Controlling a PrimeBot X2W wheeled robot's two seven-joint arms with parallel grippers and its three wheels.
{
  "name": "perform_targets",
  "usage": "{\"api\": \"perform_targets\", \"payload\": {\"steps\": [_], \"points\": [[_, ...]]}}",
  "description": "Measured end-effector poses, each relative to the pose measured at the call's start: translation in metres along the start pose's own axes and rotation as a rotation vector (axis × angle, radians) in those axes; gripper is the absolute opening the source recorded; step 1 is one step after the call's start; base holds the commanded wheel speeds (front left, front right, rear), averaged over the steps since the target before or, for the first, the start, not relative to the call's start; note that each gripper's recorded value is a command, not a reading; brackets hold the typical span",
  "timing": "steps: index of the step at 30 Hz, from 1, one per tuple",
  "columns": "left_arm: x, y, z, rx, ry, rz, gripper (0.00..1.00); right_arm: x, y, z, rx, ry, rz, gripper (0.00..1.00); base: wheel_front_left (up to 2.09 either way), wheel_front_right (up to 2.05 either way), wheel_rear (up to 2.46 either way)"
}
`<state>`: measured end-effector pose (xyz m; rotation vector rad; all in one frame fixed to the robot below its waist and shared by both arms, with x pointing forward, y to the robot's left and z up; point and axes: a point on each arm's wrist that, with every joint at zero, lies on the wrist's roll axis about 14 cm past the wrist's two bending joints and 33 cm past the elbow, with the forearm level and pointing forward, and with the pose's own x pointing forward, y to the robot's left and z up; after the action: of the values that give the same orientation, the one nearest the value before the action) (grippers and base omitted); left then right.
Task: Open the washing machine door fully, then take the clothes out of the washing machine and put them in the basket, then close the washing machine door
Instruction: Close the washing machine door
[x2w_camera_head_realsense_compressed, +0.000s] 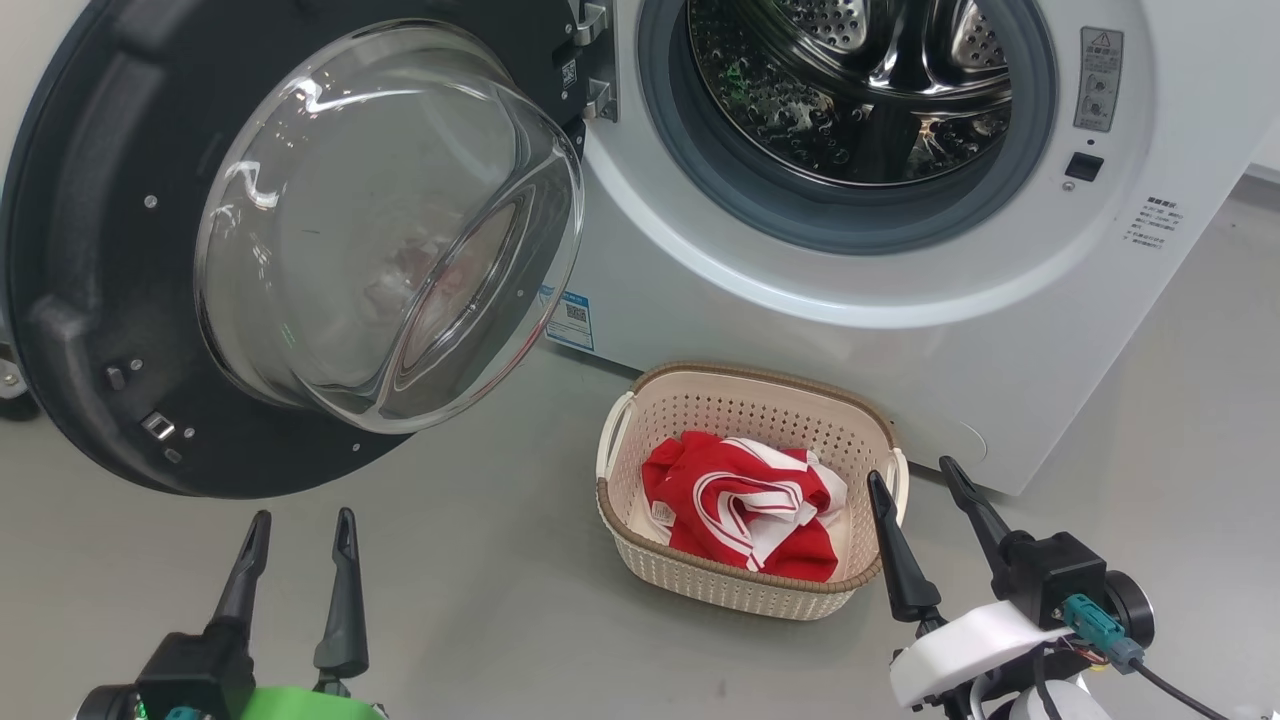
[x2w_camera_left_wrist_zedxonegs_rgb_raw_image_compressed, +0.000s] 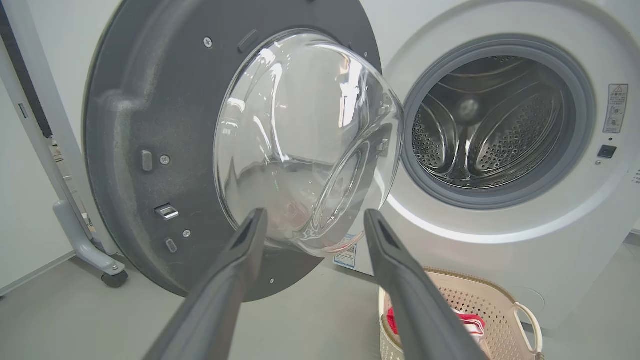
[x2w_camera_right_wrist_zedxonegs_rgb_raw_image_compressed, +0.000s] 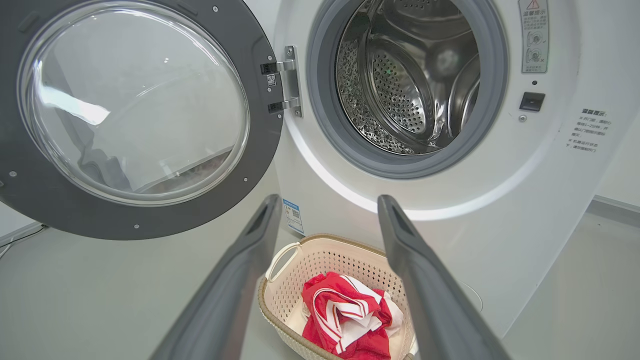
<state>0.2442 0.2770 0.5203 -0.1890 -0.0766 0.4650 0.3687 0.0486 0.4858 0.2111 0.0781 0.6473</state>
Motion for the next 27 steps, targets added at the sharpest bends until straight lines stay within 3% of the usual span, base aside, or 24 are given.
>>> {"api": "perform_targets", "payload": {"steps": [1,2,3,8,13,20,23,27], "points": [[0.0,0.0,0.0,0.0,0.0,0.0,0.36,0.0,0.0,0.0,0.0,0.0,0.0,1.0,0.0,0.0,0.0],[0.0,0.0,0.0,0.0,0.0,0.0,0.12,0.0,0.0,0.0,0.0,0.0,0.0,1.0,0.0,0.0,0.0],[0.0,0.0,0.0,0.0,0.0,-0.001,0.0,0.0,0.0,0.0,0.0,0.0,0.0,1.0,0.0,0.0,0.0],[-0.001,-0.001,0.001,-0.034,-0.005,0.0,0.0,0.0,0.001,0.0,-0.001,-0.001,0.003,1.0,0.0,0.0,0.0],[-0.001,-0.005,0.004,-0.181,-0.014,-0.013,0.0,0.0,0.003,0.001,-0.002,-0.002,0.006,1.0,0.0,0.0,0.0],[0.001,0.001,0.031,-0.562,-0.109,-0.031,0.0,0.001,0.004,0.001,-0.002,-0.003,0.009,1.0,0.0,0.0,0.0],[0.001,0.007,0.043,-0.774,-0.159,-0.026,0.0,0.001,0.004,0.001,-0.001,-0.002,0.01,1.0,0.0,0.0,0.0],[0.0,-0.002,0.063,-0.984,-0.223,-0.096,0.0,0.002,0.004,0.0,0.0,0.004,0.011,1.0,0.0,0.0,0.0]]}}
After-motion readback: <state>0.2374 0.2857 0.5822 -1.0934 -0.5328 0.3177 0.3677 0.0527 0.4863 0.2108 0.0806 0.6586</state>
